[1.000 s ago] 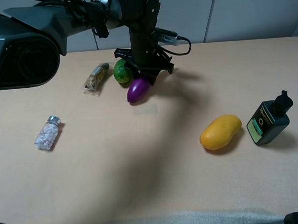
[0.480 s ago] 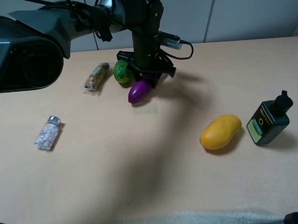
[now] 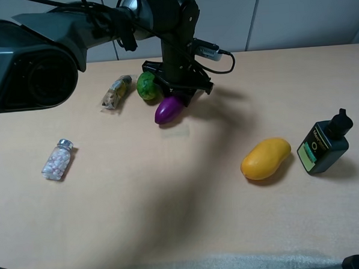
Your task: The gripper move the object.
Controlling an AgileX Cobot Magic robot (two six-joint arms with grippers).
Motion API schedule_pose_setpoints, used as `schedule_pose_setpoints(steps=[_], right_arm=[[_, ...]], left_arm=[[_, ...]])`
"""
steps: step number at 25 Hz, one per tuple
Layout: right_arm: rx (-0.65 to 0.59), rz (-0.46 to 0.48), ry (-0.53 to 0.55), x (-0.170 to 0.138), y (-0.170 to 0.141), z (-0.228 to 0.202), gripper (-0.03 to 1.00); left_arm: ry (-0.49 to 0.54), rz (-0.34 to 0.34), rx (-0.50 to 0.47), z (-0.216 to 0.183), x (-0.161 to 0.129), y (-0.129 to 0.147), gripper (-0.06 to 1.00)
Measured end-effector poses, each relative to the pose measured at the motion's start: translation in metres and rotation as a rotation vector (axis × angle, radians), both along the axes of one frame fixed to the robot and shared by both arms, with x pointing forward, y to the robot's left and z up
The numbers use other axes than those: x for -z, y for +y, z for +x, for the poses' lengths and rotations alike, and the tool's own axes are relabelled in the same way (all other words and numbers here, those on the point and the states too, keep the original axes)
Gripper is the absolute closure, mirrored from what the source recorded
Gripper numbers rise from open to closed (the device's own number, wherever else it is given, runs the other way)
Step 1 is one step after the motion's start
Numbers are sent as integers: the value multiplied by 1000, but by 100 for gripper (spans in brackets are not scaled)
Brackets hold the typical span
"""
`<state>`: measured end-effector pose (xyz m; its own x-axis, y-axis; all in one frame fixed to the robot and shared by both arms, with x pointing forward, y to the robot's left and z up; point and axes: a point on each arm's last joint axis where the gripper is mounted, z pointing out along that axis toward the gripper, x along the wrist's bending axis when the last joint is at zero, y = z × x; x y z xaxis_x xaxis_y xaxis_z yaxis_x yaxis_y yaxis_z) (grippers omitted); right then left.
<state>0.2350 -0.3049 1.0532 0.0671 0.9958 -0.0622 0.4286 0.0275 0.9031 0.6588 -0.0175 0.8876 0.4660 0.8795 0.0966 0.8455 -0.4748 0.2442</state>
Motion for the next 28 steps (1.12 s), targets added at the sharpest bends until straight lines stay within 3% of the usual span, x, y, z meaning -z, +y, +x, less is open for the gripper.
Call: schedule_pose_setpoints(steps=[5, 14, 19, 24, 28], right_arm=[[0, 0, 0, 0, 0, 0, 27], [0, 0, 0, 0, 0, 0, 27], [0, 0, 0, 0, 0, 0, 27], [0, 0, 0, 0, 0, 0, 27], [0, 0, 0, 0, 0, 0, 27]], left_arm=[[0, 1, 0, 0, 0, 0, 18], [-22, -9, 10, -2, -13, -3, 15], [-103, -43, 15, -8, -74, 1, 15], [-203, -14, 14, -16, -136, 17, 15], [-289, -29, 11, -28, -182, 31, 15]])
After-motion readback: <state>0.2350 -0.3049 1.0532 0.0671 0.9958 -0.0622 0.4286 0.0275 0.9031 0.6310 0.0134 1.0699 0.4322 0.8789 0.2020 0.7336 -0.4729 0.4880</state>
